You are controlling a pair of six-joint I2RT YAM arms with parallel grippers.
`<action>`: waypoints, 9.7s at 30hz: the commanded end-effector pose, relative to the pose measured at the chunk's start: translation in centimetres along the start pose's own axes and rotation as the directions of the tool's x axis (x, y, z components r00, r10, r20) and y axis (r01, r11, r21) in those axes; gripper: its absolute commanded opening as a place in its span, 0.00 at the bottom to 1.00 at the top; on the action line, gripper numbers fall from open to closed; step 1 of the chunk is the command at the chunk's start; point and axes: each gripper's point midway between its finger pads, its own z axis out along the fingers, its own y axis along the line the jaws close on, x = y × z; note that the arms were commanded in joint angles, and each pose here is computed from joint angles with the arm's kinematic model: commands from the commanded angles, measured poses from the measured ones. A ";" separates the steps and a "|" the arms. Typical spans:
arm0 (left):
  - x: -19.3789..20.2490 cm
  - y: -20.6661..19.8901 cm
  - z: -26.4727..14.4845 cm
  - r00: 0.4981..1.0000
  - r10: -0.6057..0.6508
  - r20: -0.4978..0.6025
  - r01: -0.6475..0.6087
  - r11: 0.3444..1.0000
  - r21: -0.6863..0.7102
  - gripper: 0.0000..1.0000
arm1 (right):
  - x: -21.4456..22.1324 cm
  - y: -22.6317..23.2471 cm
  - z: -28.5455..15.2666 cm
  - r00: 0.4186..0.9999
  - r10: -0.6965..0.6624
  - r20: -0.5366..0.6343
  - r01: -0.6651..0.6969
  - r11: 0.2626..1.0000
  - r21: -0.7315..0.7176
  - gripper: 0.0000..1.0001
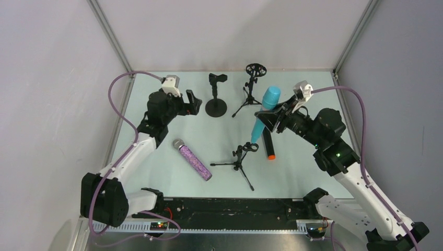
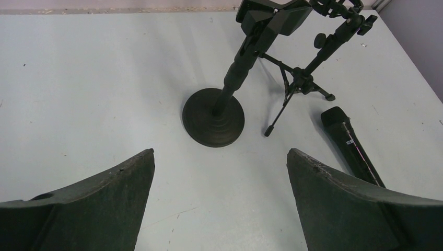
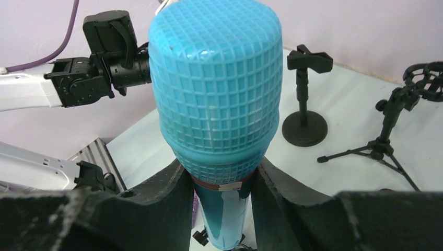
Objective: Attach the microphones to the stand
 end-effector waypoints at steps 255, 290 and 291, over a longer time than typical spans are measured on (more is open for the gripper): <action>-4.3 -12.6 -5.6 0.973 -0.230 -0.019 0.205 0.825 0.526 1.00 | 21.6 -4.6 -8.6 0.951 0.206 -0.232 -0.142 0.954 0.265 0.99; 11.7 -24.3 -9.2 0.893 0.417 0.167 -0.348 0.406 0.845 0.98 | 25.4 -4.9 -9.6 0.916 0.275 -0.291 -0.189 0.938 0.289 1.00; 11.9 -24.3 -9.1 0.890 0.424 0.169 -0.351 0.400 0.847 0.97 | 25.4 -4.9 -9.6 0.917 0.274 -0.291 -0.188 0.939 0.289 1.00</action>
